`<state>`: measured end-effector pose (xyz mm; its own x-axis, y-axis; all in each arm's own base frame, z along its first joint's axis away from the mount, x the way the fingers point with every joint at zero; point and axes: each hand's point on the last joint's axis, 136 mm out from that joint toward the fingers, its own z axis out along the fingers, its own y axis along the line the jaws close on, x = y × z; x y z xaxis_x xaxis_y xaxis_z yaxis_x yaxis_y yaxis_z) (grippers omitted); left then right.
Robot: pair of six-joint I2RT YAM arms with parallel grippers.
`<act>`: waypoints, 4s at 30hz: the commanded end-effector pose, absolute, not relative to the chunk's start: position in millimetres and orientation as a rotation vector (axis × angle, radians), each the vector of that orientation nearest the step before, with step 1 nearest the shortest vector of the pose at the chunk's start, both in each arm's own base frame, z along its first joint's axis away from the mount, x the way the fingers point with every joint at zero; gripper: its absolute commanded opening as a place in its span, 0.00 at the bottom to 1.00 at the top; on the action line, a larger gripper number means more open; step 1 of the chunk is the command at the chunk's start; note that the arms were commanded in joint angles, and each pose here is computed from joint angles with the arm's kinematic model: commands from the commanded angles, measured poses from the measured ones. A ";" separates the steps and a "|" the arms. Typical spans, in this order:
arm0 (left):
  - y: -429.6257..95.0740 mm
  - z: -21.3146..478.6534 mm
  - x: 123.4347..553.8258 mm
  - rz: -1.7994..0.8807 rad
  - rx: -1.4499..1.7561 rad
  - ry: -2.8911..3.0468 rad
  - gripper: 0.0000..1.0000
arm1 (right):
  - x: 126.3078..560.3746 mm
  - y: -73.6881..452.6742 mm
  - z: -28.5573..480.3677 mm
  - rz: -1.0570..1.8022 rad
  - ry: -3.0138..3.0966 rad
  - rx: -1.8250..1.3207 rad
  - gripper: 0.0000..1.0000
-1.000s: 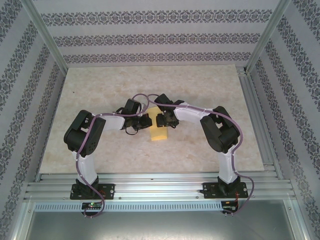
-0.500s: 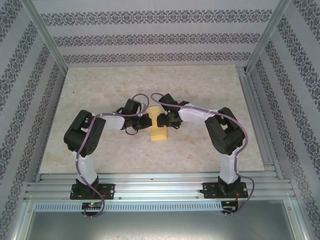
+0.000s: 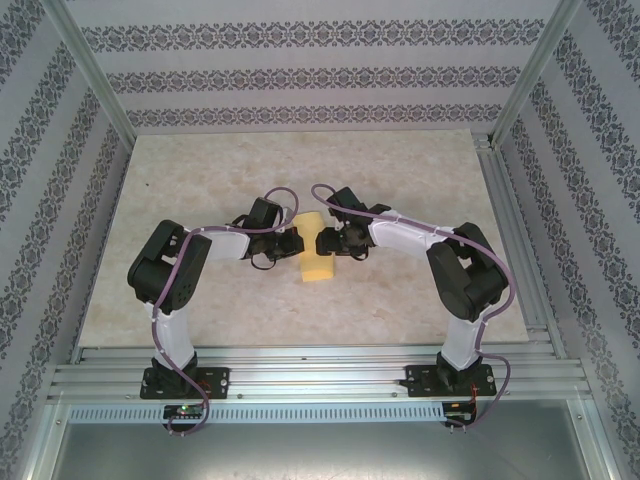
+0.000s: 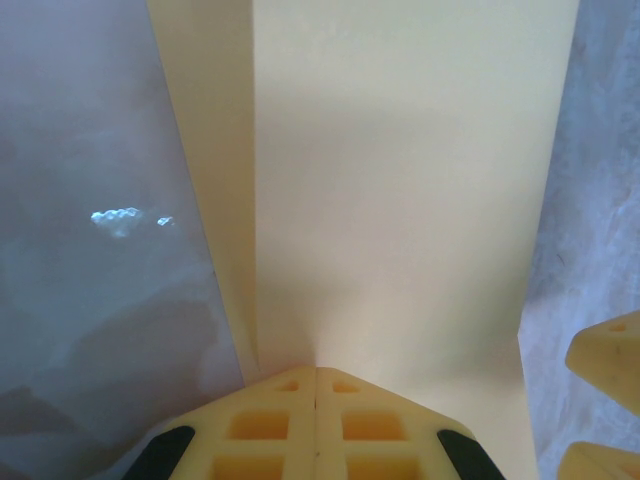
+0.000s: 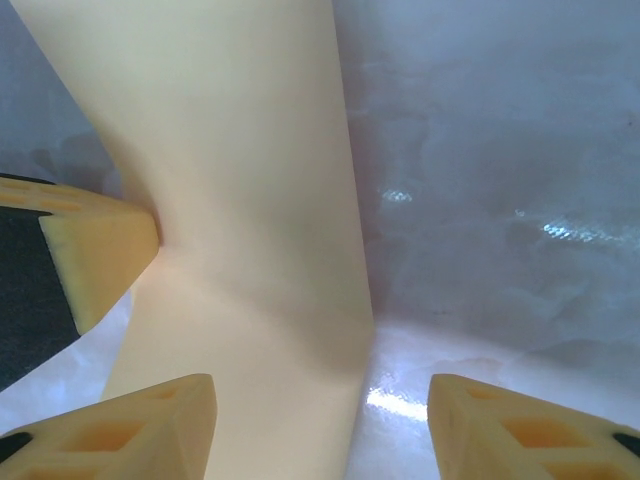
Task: Fold a paper plane with a square sheet of paper (pick it up from the middle)
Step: Fold the square sheet of paper in half at the center of the table.
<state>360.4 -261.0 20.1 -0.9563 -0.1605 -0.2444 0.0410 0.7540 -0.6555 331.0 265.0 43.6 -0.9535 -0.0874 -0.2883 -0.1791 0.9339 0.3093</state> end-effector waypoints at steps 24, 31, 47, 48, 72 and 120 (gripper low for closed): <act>-252.2 15.4 356.4 -0.913 -0.084 2.729 0.08 | 306.9 256.4 -14.2 0.302 2.960 -0.216 0.53; -252.5 22.8 356.5 -0.916 -0.072 2.717 0.08 | 303.5 250.1 -24.9 0.195 2.975 -0.240 0.53; -259.9 36.5 357.5 -0.991 -0.054 2.679 0.10 | 299.3 252.2 -36.7 0.111 2.994 -0.264 0.55; -261.0 38.6 357.4 -1.000 -0.050 2.673 0.10 | 298.8 251.6 -37.7 0.106 2.998 -0.261 0.55; -268.9 37.0 355.3 -1.036 -0.032 2.664 0.12 | 294.2 253.0 -45.2 0.121 3.005 -0.272 0.57; -244.2 -10.1 340.0 -0.809 -0.087 2.840 0.09 | 338.0 308.6 92.3 0.908 2.639 -0.193 0.44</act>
